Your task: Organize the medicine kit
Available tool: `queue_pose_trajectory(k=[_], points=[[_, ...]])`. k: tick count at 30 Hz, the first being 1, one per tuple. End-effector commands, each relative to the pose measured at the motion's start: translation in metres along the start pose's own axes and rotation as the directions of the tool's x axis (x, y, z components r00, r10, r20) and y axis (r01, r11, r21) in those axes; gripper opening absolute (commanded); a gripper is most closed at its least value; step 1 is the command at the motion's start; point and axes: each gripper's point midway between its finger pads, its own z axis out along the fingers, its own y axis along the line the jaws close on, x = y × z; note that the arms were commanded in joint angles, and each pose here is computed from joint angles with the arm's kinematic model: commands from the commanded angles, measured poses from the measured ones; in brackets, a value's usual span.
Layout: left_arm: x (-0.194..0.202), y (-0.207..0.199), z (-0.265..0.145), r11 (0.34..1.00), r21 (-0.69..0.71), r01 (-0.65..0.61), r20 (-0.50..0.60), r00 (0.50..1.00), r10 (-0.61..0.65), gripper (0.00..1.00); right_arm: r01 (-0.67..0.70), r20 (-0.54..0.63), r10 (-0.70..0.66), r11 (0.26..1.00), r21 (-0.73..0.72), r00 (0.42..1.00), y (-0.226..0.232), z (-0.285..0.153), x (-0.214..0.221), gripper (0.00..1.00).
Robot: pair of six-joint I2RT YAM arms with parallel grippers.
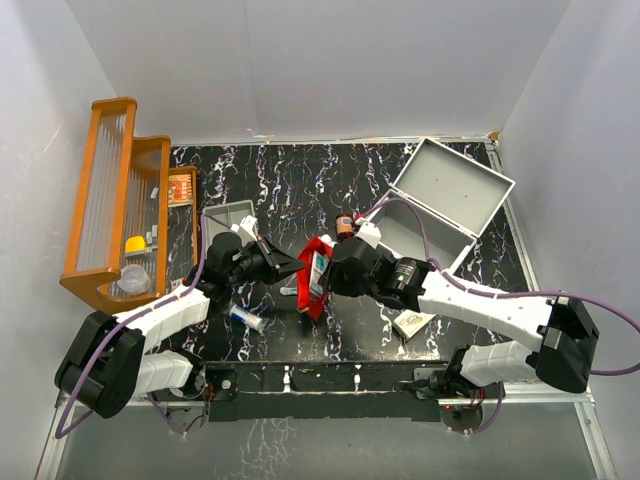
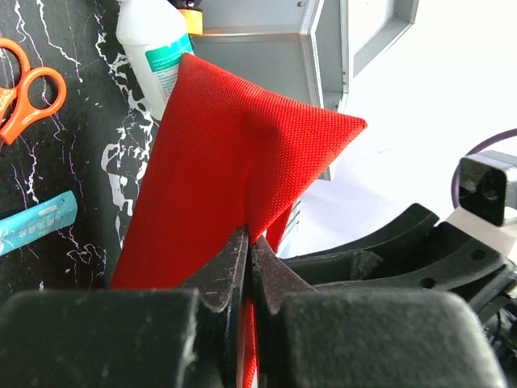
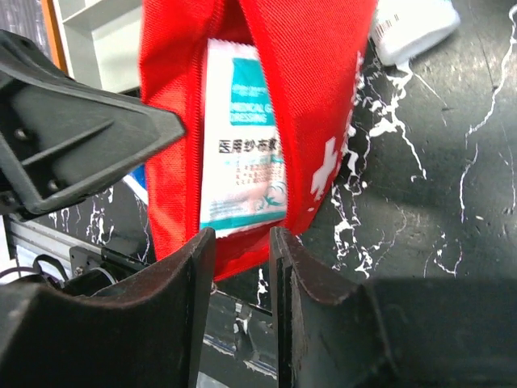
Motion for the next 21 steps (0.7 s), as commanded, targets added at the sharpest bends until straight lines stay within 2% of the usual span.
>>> queue_pose_trajectory(k=[1, 6, 12, 17, 21], points=[[-0.004, -0.02, -0.001, 0.998, 0.045, -0.05, -0.001, 0.999, 0.05, 0.0, 0.076, 0.07, -0.072, 0.996, -0.047, 0.995, 0.029, -0.005, -0.028, 0.32], [-0.003, -0.02, -0.002, 0.998, 0.04, -0.058, -0.003, 0.998, 0.058, 0.0, 0.124, 0.072, -0.122, 0.992, -0.028, 0.99, 0.042, 0.005, -0.036, 0.35], [-0.001, -0.022, -0.002, 0.997, 0.052, -0.056, -0.016, 0.998, 0.057, 0.0, 0.124, 0.054, -0.132, 0.985, 0.12, 0.99, 0.031, 0.024, -0.039, 0.37], [0.002, -0.026, -0.001, 0.995, 0.082, -0.049, -0.035, 0.998, 0.052, 0.0, 0.135, 0.041, -0.145, 0.972, 0.193, 0.989, 0.021, 0.032, -0.037, 0.35], [0.003, -0.025, -0.001, 0.996, 0.082, -0.046, -0.041, 0.998, 0.049, 0.0, 0.142, 0.048, -0.156, 0.964, 0.225, 0.987, 0.019, 0.034, -0.041, 0.27]])
